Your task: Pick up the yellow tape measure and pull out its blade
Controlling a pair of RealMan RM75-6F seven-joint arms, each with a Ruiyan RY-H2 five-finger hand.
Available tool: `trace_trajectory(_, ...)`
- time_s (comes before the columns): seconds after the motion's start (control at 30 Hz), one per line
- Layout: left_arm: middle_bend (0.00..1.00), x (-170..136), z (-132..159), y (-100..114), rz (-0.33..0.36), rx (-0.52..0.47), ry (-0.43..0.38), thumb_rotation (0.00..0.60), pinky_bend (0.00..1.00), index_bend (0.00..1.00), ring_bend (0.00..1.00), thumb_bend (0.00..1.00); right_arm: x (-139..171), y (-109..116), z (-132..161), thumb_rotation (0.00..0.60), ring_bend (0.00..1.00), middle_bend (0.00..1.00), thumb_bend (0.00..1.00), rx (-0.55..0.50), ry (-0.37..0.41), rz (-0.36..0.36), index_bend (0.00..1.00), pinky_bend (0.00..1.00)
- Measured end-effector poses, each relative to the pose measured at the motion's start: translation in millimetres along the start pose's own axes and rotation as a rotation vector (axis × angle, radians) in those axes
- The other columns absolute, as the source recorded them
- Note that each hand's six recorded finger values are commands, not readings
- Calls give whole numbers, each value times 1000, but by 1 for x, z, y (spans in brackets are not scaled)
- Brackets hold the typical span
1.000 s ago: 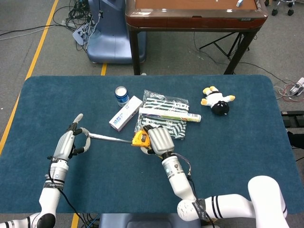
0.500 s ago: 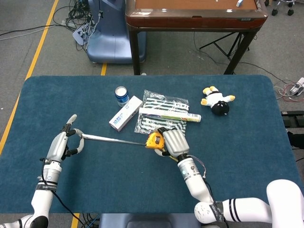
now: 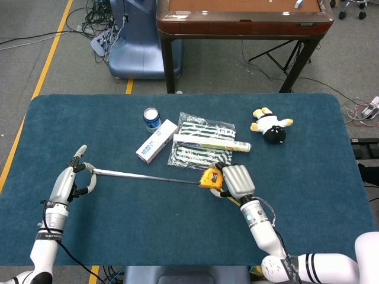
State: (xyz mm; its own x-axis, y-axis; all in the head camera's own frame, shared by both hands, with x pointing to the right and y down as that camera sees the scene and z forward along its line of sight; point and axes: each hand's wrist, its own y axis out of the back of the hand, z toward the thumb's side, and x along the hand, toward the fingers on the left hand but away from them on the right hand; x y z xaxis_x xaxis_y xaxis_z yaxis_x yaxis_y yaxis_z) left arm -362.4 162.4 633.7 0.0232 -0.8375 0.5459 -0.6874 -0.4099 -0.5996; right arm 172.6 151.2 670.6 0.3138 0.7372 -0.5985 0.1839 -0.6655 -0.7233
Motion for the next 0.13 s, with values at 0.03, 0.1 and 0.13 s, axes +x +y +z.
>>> trace_trajectory(0.03,13,0,-1,0,0,-1,1,600,0,579,0,496,1,0,-1,600,501,571,571,-1,0,-1,586,375)
trace_trajectory(0.1,13,0,-2,0,0,-4,3,600,0,578,0,496,3,1,-4,600,501,571,571,-2,-1,-1,586,375)
trace_trajectory(0.13,13,0,-2,1,1,-6,3,600,0,578,0,496,4,1,-5,600,501,571,571,-2,-2,0,586,375)
